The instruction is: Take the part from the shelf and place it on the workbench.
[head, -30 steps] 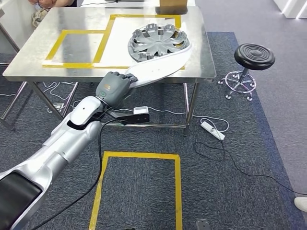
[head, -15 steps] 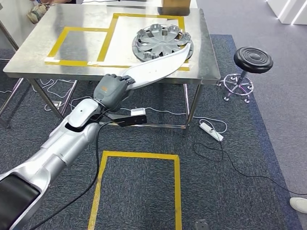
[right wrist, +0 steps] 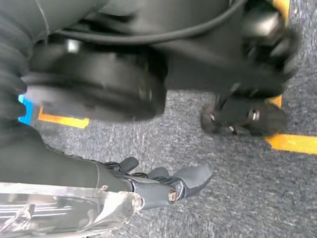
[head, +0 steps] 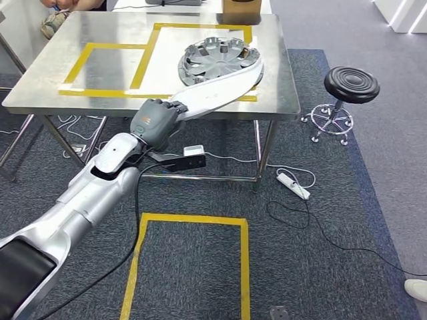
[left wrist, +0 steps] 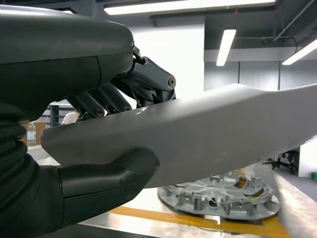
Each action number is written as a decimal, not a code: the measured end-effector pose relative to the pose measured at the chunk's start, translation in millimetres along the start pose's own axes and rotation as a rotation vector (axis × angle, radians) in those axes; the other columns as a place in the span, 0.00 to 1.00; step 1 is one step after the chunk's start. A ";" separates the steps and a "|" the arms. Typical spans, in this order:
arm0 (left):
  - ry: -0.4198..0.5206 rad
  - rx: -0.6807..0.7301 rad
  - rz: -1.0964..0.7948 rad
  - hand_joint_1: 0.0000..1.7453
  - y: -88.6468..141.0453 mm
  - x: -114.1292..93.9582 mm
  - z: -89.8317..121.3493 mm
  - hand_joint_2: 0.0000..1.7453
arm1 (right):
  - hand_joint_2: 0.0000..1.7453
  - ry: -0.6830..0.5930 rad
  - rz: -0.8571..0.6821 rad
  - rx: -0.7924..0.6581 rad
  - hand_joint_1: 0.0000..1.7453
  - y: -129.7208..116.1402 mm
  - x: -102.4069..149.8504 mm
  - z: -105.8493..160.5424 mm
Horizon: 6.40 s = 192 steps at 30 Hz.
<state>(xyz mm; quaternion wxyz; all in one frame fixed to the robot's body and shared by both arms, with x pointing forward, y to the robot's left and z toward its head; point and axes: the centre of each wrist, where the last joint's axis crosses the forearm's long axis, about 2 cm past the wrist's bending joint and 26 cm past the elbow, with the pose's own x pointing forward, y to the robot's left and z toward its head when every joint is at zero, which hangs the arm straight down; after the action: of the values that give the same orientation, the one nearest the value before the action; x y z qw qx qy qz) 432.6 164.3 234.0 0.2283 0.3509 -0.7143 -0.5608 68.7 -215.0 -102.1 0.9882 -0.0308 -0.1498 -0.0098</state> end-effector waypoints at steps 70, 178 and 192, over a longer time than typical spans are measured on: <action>0.009 -0.006 0.000 1.00 -2.5 1.6 1.2 1.00 | 1.00 -0.001 0.002 -0.002 0.00 1.6 -0.2 0.4; 0.028 -0.039 -0.012 1.00 -5.7 -6.0 8.1 1.00 | 1.00 -0.001 0.010 0.006 0.00 2.9 -0.6 0.7; 0.028 -0.042 -0.013 1.00 -5.9 -6.3 8.6 1.00 | 1.00 -0.003 0.010 0.009 0.00 3.7 0.3 0.7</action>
<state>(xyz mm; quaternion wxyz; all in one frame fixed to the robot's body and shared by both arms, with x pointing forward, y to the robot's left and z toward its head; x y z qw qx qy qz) 432.0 173.8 226.4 0.2420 0.3587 -0.6968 -0.5721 68.9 -211.4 -101.5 0.9881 -0.0272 -0.1513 -0.0040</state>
